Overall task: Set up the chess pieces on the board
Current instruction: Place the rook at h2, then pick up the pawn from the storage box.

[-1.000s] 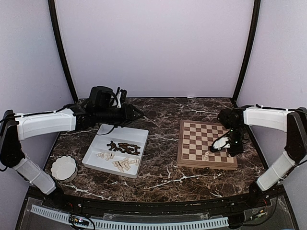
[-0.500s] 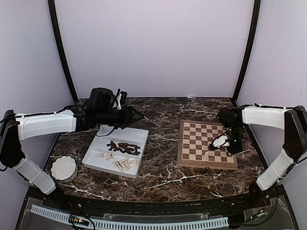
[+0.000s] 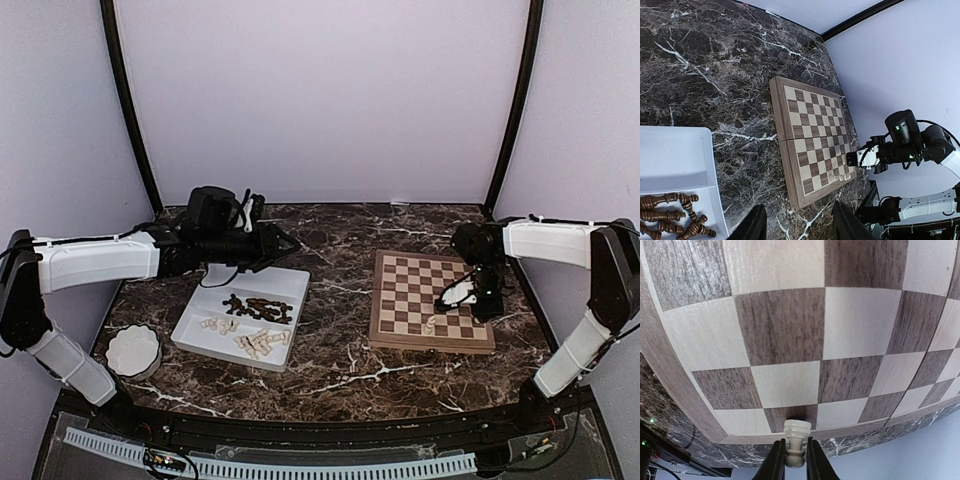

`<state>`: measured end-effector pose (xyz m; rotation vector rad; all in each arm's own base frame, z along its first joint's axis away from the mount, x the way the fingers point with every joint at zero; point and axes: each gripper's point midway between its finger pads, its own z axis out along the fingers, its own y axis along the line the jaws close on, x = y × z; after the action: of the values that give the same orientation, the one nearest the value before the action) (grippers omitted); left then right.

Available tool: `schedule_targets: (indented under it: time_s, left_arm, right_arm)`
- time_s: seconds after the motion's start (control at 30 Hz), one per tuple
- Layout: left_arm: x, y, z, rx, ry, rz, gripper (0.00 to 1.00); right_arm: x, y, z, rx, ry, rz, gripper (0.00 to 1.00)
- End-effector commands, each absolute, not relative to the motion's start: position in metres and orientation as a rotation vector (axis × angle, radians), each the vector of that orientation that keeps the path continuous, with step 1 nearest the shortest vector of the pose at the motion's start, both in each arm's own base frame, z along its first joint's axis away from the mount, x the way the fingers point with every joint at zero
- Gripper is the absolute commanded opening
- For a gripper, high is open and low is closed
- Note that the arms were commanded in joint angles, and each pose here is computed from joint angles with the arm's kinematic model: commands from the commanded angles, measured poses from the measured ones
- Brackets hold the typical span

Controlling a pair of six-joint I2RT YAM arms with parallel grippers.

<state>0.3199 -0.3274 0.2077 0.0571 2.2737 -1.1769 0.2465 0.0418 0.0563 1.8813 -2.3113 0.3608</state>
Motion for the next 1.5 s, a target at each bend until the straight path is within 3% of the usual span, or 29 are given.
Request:
schedule_targets:
  time_s: [0.0, 0.57, 0.7, 0.8, 0.97, 1.17, 1.47]
  left_arm:
    - [0.317, -0.324, 0.221, 0.062, 2.231, -1.206, 0.47]
    - [0.317, -0.324, 0.219, 0.062, 2.234, -1.204, 0.48]
    - [0.321, -0.309, 0.215, 0.071, 2.288, -1.036, 0.48]
    - [0.317, -0.273, 0.196, 0.048, 2.396, -0.767, 0.48]
    - [0.296, -0.219, 0.153, -0.005, 2.565, -0.413, 0.49]
    - [0.27, -0.17, 0.111, -0.028, 2.716, -0.108, 0.48]
    - [0.278, -0.121, 0.093, -0.142, 2.784, -0.043, 0.43]
  right_arm:
    - [0.244, 0.043, 0.058, 1.867, -2.326, 0.328, 0.2]
    - [0.239, 0.044, 0.058, 1.858, -2.334, 0.307, 0.21]
    - [0.246, 0.045, 0.073, 1.862, -2.37, 0.317, 0.27]
    - [0.258, 0.052, 0.102, 1.891, -2.461, 0.275, 0.33]
    - [0.272, 0.09, 0.151, 1.891, -2.72, -0.097, 0.37]
    - [0.284, 0.13, 0.165, 1.789, -2.969, -0.508, 0.36]
    - [0.278, 0.16, 0.169, 1.687, -3.06, -0.891, 0.32]
